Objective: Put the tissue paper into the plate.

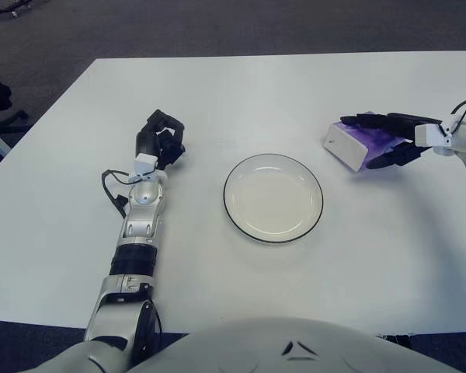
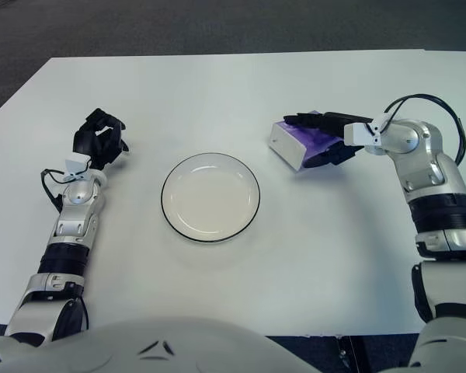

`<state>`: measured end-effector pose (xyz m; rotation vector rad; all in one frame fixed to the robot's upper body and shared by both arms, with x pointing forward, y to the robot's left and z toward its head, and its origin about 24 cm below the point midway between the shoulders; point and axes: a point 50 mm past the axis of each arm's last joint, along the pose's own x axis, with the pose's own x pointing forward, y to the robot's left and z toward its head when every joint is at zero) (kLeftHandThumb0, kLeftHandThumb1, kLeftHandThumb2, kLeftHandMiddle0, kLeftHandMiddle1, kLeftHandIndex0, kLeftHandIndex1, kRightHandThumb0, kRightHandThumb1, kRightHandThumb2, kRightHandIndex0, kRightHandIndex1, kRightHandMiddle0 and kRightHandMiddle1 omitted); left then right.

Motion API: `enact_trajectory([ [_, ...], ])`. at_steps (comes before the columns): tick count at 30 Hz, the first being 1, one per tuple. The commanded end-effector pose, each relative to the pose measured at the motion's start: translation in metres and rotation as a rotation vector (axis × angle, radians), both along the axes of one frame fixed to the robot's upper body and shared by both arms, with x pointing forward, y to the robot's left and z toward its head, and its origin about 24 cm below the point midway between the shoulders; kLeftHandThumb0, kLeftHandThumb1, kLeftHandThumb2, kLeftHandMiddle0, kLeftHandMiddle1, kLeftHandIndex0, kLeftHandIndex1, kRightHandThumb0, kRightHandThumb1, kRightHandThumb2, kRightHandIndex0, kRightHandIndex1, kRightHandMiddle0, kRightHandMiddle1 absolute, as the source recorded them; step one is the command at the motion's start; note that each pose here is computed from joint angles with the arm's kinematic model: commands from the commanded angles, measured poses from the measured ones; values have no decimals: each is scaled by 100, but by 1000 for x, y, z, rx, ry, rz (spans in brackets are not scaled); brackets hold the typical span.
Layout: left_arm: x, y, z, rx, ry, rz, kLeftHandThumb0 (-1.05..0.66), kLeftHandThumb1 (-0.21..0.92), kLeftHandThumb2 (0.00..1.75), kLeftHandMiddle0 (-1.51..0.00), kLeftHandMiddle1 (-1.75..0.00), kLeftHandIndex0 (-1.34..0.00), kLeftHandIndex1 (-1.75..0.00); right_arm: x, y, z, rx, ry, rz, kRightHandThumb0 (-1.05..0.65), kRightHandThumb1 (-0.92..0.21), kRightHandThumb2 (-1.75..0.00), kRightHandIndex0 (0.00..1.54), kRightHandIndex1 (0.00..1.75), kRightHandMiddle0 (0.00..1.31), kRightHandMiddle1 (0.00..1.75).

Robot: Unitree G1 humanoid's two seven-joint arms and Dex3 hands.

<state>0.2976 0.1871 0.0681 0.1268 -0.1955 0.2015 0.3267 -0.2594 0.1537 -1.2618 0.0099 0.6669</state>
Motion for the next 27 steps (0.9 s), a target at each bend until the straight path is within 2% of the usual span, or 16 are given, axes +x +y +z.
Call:
enact_trajectory([
  [1, -33, 0, -59, -48, 219, 45, -37, 92, 49, -86, -175, -63, -172, -5, 0, -39, -36, 6, -23, -103, -92, -20, 0, 0, 0, 0],
  [7, -34, 0, -59, -49, 214, 48, -37, 92, 49, -86, -175, -63, -171, -6, -1, -50, -107, -128, -17, -96, -92, -19, 0, 0, 0, 0],
  [17, -35, 0, -58, -51, 208, 51, -37, 92, 49, -86, -175, -63, -171, -6, -1, -56, -175, -153, 15, -83, -92, -18, 3, 1, 10, 5],
  [20, -35, -1, -58, -50, 206, 51, -37, 92, 49, -86, -175, -64, -171, -6, -2, -57, -197, -162, 29, -79, -92, -19, 10, 2, 19, 8],
  [24, -35, -1, -58, -50, 205, 52, -37, 92, 49, -86, -175, -64, -171, -8, -3, -61, -217, -213, 48, -50, -91, -8, 43, 5, 50, 16],
  [25, -35, -1, -58, -51, 204, 52, -37, 92, 49, -87, -175, -64, -171, -9, -3, -62, -221, -225, 52, -45, -92, -13, 52, 14, 51, 59],
  [26, -35, -1, -58, -51, 204, 53, -37, 92, 49, -87, -175, -63, -171, -10, -4, -64, -222, -241, 54, -43, -92, -15, 53, 23, 51, 76],
  [27, -35, -1, -58, -51, 204, 53, -37, 92, 49, -87, -175, -63, -171, -10, -5, -65, -223, -252, 56, -27, -92, -18, 47, 68, 52, 95],
])
